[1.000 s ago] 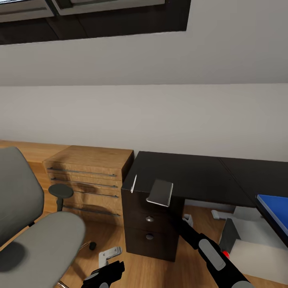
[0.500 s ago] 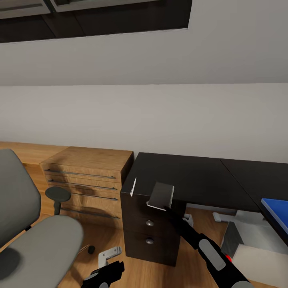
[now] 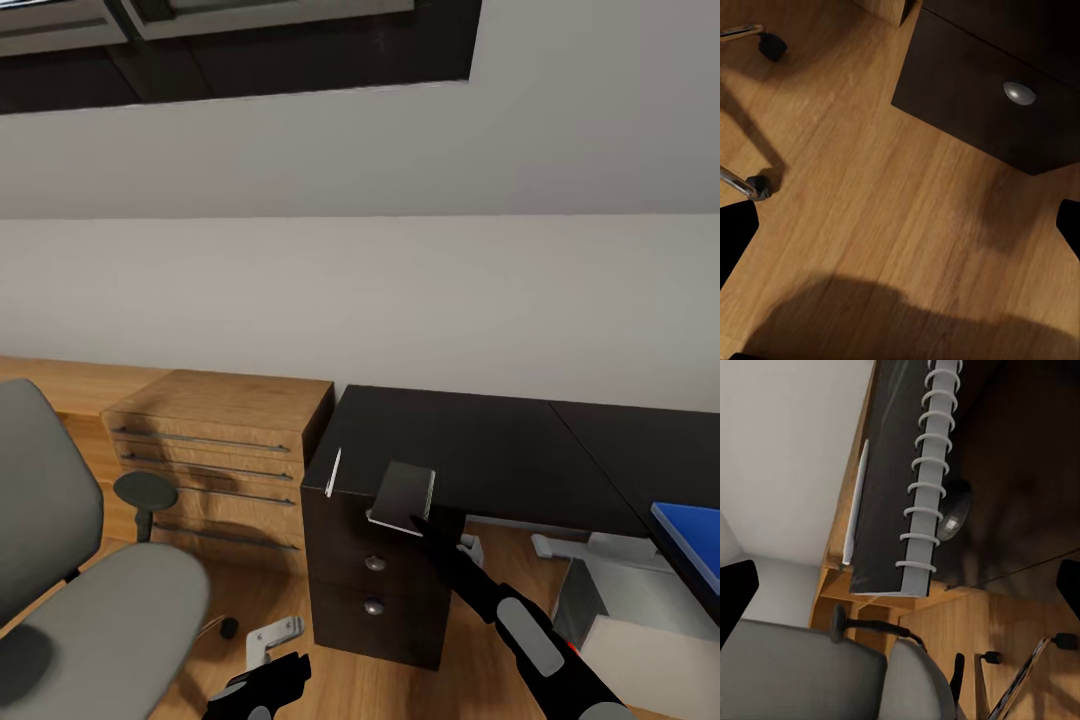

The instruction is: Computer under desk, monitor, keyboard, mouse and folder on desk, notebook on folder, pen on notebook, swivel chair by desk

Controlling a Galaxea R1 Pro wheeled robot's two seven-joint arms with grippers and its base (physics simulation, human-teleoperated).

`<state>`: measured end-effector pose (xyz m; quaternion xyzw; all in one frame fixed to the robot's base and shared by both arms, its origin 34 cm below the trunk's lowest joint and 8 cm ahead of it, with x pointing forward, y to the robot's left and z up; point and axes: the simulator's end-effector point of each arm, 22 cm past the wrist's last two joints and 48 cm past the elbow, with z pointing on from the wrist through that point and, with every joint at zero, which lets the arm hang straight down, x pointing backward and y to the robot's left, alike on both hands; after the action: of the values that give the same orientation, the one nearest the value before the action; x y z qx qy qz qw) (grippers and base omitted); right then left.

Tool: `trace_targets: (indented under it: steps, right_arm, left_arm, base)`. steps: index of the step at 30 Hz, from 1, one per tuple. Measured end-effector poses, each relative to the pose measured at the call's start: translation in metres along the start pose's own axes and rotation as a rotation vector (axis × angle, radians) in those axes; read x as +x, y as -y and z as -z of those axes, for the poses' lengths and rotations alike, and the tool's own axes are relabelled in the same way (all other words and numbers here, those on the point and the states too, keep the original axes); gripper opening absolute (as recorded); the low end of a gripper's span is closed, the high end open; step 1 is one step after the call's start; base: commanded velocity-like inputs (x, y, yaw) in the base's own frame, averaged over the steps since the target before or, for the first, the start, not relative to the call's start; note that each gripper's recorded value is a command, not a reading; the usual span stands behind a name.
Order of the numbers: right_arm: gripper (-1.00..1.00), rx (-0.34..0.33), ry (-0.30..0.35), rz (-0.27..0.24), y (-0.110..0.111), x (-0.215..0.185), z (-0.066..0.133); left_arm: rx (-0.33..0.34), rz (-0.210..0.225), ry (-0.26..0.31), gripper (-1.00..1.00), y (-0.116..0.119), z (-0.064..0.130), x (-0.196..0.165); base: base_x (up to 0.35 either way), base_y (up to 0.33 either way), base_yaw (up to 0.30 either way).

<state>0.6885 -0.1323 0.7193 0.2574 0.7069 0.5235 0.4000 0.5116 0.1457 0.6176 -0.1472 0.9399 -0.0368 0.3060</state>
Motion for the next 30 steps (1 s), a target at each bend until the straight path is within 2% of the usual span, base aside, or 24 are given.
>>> trace_targets:
  steps: [30]
  right_arm:
    - [1.00, -0.001, 0.000, 0.000, 0.0000, 0.0001, 0.0003]
  left_arm:
    - [0.001, -0.002, -0.008, 1.00, 0.0002, -0.0015, 0.0035]
  base:
    - [0.023, 0.005, 0.000]
